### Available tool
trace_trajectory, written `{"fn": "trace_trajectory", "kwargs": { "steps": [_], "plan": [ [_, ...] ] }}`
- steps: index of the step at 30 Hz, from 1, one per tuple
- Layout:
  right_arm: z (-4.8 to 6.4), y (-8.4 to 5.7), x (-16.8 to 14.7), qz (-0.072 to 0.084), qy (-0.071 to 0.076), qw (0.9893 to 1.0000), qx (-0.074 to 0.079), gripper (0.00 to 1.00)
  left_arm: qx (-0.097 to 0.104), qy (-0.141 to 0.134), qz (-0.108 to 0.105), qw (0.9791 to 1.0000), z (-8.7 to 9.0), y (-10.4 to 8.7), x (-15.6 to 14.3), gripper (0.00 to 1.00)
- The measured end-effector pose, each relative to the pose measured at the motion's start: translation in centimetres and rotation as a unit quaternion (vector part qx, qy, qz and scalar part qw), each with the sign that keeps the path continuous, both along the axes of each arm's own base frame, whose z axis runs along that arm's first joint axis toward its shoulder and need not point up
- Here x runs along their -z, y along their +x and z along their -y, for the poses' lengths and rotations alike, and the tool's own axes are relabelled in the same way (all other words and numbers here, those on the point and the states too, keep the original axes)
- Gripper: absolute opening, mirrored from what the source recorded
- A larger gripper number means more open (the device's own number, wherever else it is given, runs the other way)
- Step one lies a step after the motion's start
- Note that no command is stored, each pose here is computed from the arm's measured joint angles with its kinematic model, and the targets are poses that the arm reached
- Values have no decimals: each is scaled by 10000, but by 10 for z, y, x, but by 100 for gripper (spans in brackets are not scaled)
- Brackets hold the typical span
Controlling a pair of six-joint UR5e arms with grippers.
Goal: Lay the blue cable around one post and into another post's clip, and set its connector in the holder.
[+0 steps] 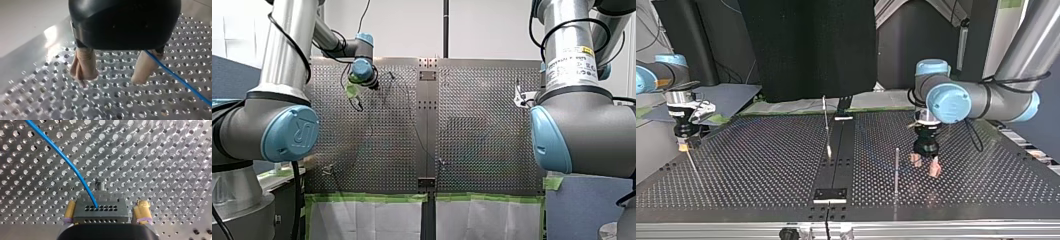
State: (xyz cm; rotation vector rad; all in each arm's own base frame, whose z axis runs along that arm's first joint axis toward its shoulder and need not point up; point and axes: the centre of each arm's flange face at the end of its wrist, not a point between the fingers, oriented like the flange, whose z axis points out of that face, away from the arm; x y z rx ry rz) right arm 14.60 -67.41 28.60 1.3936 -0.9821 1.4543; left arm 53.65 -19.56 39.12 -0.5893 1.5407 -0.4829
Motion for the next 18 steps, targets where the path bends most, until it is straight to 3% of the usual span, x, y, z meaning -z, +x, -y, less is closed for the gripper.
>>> {"fn": "trace_trajectory", "kwargs": {
  "steps": [8,13,18],
  "plan": [
    [0,0,0,0,0,10000,0,94,286,295,-175,9990,18,-13,-1,100],
    [0,0,0,0,-1,10000,0,94,306,365,-212,9986,24,-19,-3,100],
    [0,0,0,0,0,10000,0,94,188,385,-145,9990,24,-25,-12,100]
  ]
}}
